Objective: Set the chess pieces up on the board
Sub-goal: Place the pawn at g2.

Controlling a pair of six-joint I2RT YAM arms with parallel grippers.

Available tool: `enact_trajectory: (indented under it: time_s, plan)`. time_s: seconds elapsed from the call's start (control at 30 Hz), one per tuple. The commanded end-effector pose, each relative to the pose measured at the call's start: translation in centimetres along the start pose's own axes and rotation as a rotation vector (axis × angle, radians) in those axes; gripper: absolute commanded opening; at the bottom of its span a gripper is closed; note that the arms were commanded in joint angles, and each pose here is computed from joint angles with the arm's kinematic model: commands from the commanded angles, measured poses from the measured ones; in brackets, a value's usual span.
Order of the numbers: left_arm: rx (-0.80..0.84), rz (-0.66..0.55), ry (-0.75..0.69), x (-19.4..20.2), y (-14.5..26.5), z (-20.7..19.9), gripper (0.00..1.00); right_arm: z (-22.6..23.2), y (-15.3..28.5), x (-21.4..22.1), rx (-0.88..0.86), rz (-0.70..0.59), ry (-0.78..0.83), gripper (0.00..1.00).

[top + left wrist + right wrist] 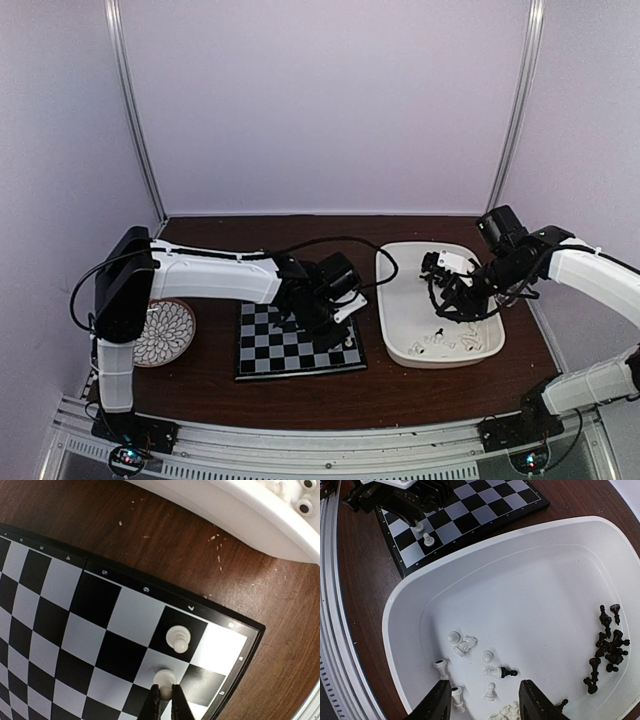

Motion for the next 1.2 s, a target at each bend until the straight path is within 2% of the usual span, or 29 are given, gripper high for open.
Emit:
enact_trajectory:
  time_s: [0.0, 0.2, 0.43, 0.67, 0.8, 0.9, 1.07, 1.17]
  plan:
    - [0.014, -0.028, -0.012, -0.9, -0.5, -0.4, 0.0, 0.0, 0.3, 0.1, 0.022, -0.01, -0.007, 0.5]
    - [0.012, -0.003, -0.015, -0.7, -1.1, -0.4, 0.0, 0.0, 0.3, 0.1, 0.021, -0.011, -0.007, 0.5]
    - [-0.01, 0.013, -0.009, -0.7, -0.5, -0.3, 0.26, 0.1, 0.6, 0.0, 0.019, -0.011, -0.008, 0.49]
    - [-0.005, -0.044, -0.008, -1.6, 2.1, -0.5, 0.42, -0.7, 1.4, -0.6, 0.038, -0.014, -0.035, 0.49]
    - [0.0, -0.107, -0.004, -2.2, 4.9, -0.5, 0.44, -2.4, 2.2, -0.4, 0.069, 0.008, -0.1, 0.48]
    - [-0.036, -0.18, 0.002, -2.5, 7.5, 0.0, 0.45, -4.9, 2.2, 1.2, 0.12, 0.092, -0.188, 0.44]
    - [-0.073, -0.345, 0.028, -2.7, 11.1, 0.5, 0.45, -7.6, 0.4, 4.9, 0.188, 0.388, -0.221, 0.39]
    - [-0.082, -0.403, 0.049, -2.6, 12.0, 0.7, 0.45, -8.2, -0.6, 5.9, 0.175, 0.476, -0.251, 0.34]
Point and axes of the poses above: each gripper's point midway between its finger pads, its own y axis back along the fingers, its own z axis along the line the jaws close on, x = y × z, the point moved 7 cm from there along y, back along the fingers, and after that the axes turned 2 degrees about y, right-handed, at the moved point
